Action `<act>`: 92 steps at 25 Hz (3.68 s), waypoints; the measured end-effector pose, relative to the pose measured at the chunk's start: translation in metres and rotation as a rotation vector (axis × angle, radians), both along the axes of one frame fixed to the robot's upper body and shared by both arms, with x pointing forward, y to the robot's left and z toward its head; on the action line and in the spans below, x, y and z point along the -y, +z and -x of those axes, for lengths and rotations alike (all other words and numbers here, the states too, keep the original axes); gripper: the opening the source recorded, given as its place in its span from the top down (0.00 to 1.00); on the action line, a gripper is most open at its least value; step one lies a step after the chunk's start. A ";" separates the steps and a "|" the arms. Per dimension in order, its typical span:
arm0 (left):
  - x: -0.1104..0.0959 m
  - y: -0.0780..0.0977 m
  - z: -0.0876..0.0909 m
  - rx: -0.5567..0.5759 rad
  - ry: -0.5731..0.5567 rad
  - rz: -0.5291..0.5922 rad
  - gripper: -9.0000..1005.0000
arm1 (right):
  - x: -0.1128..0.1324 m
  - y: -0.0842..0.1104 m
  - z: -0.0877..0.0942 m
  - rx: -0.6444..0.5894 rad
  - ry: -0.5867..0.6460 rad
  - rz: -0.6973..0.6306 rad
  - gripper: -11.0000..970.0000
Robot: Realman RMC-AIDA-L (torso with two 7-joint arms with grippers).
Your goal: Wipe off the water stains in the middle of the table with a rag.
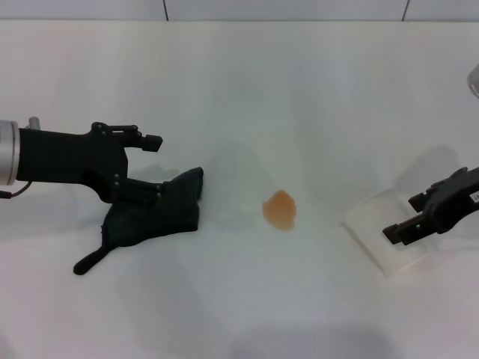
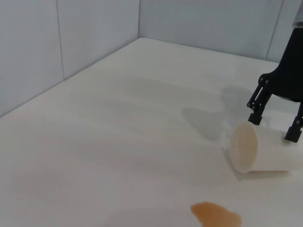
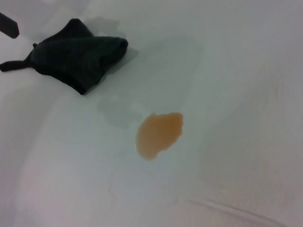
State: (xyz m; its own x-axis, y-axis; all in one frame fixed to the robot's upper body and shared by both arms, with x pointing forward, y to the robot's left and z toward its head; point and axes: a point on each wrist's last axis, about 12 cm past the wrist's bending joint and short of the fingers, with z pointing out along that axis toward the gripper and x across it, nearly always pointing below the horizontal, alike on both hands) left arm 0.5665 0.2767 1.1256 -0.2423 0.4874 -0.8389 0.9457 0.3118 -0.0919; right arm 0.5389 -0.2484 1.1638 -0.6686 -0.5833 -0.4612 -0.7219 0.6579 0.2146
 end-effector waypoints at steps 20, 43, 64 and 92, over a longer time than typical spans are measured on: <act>0.001 0.000 -0.001 0.005 0.007 -0.002 0.12 | -0.005 0.004 0.003 0.001 0.004 -0.009 0.18; 0.002 0.004 -0.007 0.022 0.011 -0.007 0.12 | -0.014 -0.004 0.003 -0.017 0.007 -0.004 0.17; 0.003 0.003 -0.007 0.023 0.011 -0.008 0.12 | -0.017 -0.009 0.004 -0.047 0.007 -0.006 0.18; 0.003 0.003 -0.008 0.028 0.018 -0.010 0.12 | -0.019 -0.011 0.003 -0.055 0.013 0.002 0.30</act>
